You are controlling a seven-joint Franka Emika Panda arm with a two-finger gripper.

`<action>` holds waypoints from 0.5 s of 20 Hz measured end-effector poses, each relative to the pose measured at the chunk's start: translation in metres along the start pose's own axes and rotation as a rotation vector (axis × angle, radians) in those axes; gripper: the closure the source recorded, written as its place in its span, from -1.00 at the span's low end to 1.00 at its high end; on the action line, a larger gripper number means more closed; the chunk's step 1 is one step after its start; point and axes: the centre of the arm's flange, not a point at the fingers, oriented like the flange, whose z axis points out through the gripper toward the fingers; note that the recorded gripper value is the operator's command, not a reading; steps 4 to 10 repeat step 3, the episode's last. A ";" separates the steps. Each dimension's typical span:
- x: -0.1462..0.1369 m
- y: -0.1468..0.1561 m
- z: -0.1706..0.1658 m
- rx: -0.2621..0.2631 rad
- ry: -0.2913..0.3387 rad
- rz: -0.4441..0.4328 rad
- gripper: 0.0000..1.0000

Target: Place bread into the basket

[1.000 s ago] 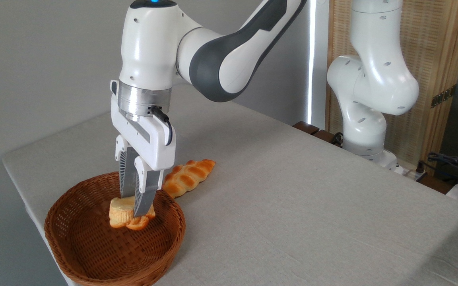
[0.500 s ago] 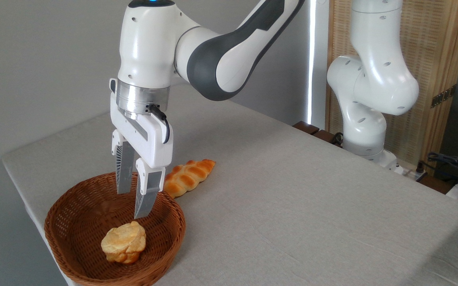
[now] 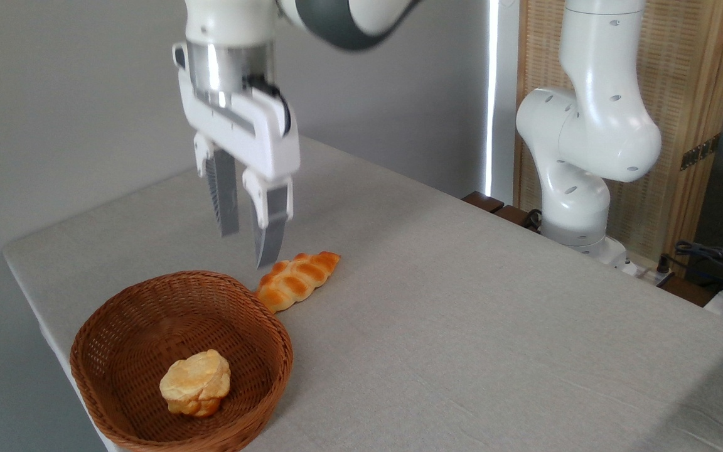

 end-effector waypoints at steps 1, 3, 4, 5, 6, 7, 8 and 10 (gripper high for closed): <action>0.000 0.001 -0.011 -0.013 -0.015 0.000 -1.00; -0.001 0.003 -0.020 -0.028 -0.033 -0.001 -1.00; -0.001 0.003 -0.020 -0.028 -0.033 -0.001 -1.00; -0.001 0.003 -0.020 -0.028 -0.033 -0.001 -1.00; -0.001 0.003 -0.020 -0.028 -0.033 -0.001 -1.00; -0.001 0.003 -0.020 -0.028 -0.033 -0.001 -1.00; -0.001 0.003 -0.020 -0.028 -0.033 -0.001 -1.00; -0.001 0.003 -0.020 -0.028 -0.033 -0.001 -1.00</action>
